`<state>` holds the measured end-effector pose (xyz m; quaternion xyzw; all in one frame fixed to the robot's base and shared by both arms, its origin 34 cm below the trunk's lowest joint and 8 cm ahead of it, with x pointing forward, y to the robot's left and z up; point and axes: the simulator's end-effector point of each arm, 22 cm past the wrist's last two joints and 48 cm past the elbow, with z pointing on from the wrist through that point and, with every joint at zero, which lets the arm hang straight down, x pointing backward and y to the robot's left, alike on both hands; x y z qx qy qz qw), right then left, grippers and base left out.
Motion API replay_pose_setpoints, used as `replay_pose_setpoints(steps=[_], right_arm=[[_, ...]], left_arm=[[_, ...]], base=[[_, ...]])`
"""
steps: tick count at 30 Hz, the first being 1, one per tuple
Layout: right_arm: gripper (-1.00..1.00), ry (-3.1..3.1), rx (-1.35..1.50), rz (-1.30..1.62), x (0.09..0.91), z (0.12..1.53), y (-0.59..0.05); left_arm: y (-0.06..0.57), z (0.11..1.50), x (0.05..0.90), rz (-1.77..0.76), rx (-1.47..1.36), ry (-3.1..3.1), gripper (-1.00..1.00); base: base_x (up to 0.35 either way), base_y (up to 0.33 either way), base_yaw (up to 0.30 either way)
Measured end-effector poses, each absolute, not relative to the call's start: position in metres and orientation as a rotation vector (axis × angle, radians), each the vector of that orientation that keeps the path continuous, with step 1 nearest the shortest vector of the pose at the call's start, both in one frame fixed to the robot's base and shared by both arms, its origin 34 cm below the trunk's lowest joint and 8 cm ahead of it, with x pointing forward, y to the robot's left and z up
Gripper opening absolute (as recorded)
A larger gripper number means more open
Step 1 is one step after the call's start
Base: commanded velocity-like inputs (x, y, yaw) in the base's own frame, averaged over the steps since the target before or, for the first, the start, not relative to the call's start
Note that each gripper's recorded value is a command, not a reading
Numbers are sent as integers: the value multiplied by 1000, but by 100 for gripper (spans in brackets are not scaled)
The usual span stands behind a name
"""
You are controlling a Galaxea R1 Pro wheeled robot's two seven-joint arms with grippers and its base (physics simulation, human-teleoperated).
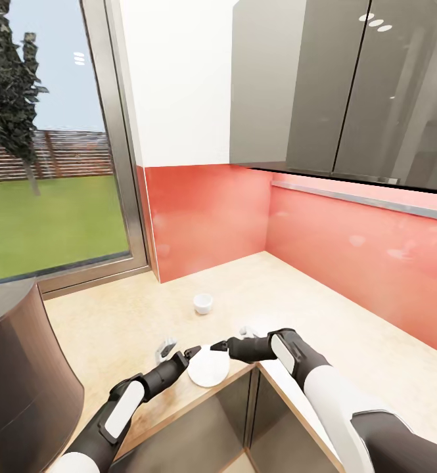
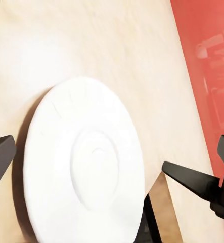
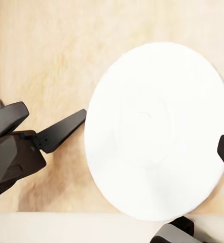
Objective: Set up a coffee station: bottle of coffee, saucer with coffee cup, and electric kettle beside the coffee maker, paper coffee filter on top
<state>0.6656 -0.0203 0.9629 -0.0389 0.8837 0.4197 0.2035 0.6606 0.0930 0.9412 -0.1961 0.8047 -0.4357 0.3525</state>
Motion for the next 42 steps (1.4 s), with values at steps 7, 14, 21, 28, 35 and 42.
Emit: replay_pose_setpoints(steps=[7,14,21,28,35,42], right_arm=[[100,2466,-108,1169,666,963,-20],[100,2476,-107,1168,664,960,-20],[100,2477,-105,1167,663,959,-21],[100,2476,-103,1167,664,959,-21],[100,2452,-106,1153,667,958,-22],[100,2449,-103,1148,667,955,-23]], left_arm=[[93,941,661,-1128,-507,2082,100],[91,940,659,-1130,-507,2085,100],[90,940,659,-1131,-505,2086,100],[87,941,659,-1137,-507,2083,100],[88,944,662,-1151,-538,2058,100],[94,944,666,-1160,-604,2010,100]], base=[[0,0,0],[0,0,0],[0,0,0],[0,0,0],[0,0,0],[0,0,0]])
